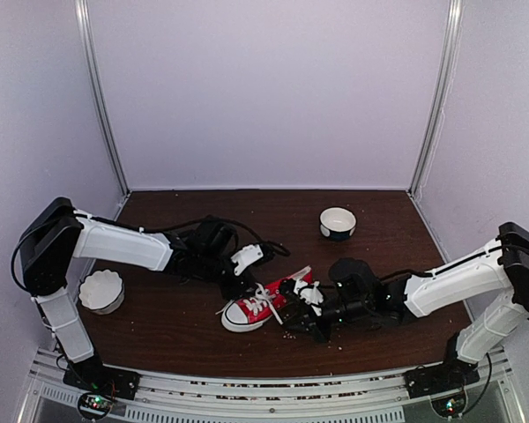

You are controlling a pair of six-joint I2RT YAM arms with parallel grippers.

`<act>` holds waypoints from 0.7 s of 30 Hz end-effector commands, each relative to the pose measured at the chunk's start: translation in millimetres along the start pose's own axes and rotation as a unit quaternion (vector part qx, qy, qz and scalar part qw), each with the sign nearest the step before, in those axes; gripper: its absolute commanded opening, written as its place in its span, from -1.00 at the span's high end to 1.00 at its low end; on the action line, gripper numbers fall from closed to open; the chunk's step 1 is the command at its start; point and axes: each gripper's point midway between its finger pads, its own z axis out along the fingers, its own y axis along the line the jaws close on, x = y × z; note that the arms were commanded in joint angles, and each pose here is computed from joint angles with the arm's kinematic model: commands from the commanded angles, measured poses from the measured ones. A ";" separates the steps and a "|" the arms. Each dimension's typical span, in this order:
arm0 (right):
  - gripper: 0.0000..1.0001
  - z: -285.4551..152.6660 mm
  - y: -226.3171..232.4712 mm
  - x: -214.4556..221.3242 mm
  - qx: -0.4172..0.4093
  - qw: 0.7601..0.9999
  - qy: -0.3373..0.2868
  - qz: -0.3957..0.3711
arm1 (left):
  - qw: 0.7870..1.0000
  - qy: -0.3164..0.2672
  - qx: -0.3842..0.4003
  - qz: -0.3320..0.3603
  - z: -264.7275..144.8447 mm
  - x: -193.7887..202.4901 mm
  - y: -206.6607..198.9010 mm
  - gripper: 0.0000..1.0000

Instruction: Tie the shoes

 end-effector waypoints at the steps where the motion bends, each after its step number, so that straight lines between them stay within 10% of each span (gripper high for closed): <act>1: 1.00 -5.8 -23.4 13.6 0.017 0.996 0.008 0.090 | 1.000 -0.009 -0.015 -0.003 -23.2 -7.0 2.3 0.05; 21: 1.00 18.1 -164.4 -12.4 0.196 0.965 0.041 0.167 | 0.984 0.139 -0.047 -0.106 -34.1 91.6 -0.6 0.21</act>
